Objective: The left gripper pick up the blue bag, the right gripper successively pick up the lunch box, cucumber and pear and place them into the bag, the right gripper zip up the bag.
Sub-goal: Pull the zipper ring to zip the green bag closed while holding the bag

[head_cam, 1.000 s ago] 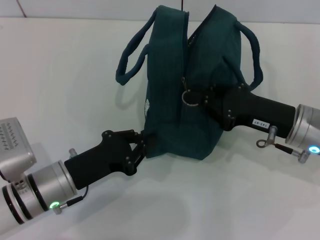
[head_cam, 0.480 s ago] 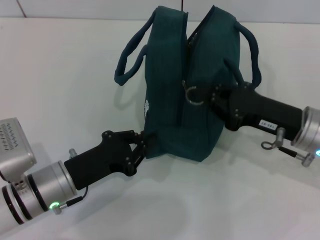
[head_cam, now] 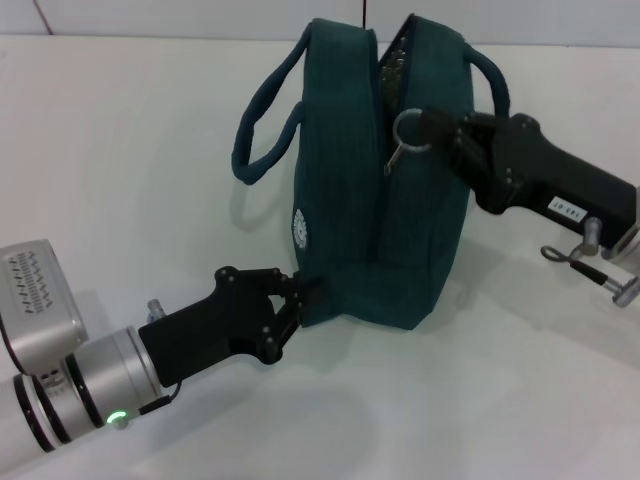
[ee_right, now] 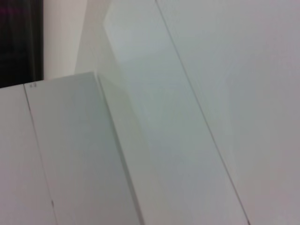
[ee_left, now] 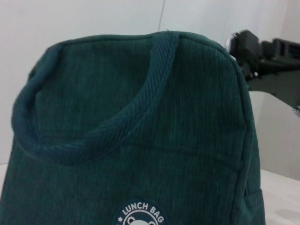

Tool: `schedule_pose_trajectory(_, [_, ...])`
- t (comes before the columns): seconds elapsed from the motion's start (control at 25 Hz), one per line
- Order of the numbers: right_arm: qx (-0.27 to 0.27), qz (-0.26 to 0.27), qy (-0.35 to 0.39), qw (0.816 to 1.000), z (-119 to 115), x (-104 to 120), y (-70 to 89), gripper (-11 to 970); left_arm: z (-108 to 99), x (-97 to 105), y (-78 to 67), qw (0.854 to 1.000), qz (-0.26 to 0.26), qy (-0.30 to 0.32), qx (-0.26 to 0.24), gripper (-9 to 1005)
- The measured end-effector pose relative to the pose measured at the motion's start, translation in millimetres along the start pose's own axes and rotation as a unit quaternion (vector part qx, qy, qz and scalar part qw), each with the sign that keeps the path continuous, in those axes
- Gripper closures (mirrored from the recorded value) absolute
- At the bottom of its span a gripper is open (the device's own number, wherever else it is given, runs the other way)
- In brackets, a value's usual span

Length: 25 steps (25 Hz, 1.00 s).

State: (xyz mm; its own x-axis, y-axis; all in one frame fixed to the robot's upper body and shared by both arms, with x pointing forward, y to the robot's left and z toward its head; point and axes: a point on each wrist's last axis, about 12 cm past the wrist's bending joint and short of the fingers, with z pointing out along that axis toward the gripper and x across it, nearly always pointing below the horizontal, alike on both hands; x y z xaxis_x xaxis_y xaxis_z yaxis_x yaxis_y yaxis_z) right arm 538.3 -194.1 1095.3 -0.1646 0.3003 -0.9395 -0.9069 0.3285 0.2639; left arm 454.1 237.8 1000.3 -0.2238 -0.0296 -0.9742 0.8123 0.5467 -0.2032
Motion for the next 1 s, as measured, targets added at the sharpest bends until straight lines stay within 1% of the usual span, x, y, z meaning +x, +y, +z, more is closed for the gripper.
schedule_pose_trajectory(0.44, [0.013, 0.005, -0.051, 0.999, -4, -11, -2.4, 952, 4, 2, -6.3, 0.999, 0.025, 0.016, 0.034, 913])
schedule_pose_trajectory(0.64, [0.024, 0.008, -0.048, 0.999, -6, -10, -5.5, 952, 7, 1, -6.1, 0.998, 0.036, 0.018, 0.043, 912])
schedule_pose_trajectory(0.76, [0.025, 0.010, -0.040, 0.999, -6, -8, -6.8, 952, 8, -3, -5.2, 0.999, 0.034, 0.000, 0.037, 912])
schedule_pose_trajectory(0.88, [0.027, 0.011, -0.033, 0.999, -6, -5, -7.1, 952, 10, -8, -5.1, 0.999, 0.016, -0.032, 0.018, 811])
schedule_pose_trajectory(1.0, [0.029, 0.007, -0.031, 0.999, -7, -5, -7.5, 952, 10, -10, -5.8, 0.999, 0.011, -0.045, 0.016, 724])
